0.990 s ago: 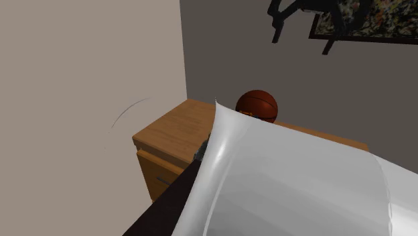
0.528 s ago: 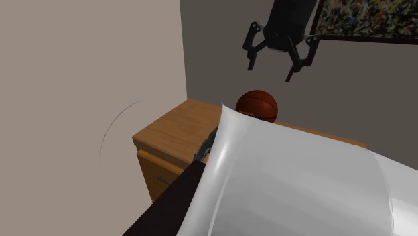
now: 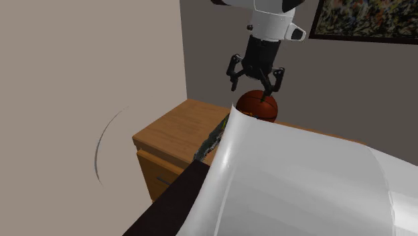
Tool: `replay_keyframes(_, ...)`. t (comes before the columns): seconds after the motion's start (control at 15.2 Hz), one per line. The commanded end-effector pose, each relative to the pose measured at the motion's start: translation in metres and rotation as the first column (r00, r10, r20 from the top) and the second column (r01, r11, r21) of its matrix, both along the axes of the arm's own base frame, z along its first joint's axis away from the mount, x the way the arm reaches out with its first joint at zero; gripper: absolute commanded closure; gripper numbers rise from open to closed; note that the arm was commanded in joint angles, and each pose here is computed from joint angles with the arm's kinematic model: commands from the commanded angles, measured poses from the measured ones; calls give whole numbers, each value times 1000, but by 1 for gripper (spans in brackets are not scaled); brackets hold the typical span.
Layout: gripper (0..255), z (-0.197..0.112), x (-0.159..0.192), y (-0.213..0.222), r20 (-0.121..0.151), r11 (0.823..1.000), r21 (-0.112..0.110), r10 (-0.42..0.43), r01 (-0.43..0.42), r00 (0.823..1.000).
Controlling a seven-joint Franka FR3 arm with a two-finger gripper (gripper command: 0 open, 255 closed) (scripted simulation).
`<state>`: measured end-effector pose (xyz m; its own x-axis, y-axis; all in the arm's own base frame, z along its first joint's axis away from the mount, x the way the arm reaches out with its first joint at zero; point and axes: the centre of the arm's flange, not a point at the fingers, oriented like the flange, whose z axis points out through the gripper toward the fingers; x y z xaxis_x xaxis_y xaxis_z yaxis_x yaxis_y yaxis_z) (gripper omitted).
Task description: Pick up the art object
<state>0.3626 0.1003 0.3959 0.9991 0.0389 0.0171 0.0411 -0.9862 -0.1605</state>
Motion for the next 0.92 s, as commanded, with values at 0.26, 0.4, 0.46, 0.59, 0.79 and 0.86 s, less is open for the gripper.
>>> replay_keyframes(0.26,0,-60,23,43,19,1000,9,-4,4,1000)
replay_keyframes(0.4,0,-80,30,58,25,1000,12,-5,5,1000)
replay_keyframes(0.46,0,-90,34,65,28,1000,13,-6,5,1000)
replay_keyframes(0.59,0,-110,42,80,33,1000,16,-7,6,999)
replay_keyframes(0.79,0,-140,55,102,41,1000,21,-9,8,999)
replay_keyframes(0.86,0,-150,59,109,44,1000,22,-9,8,999)
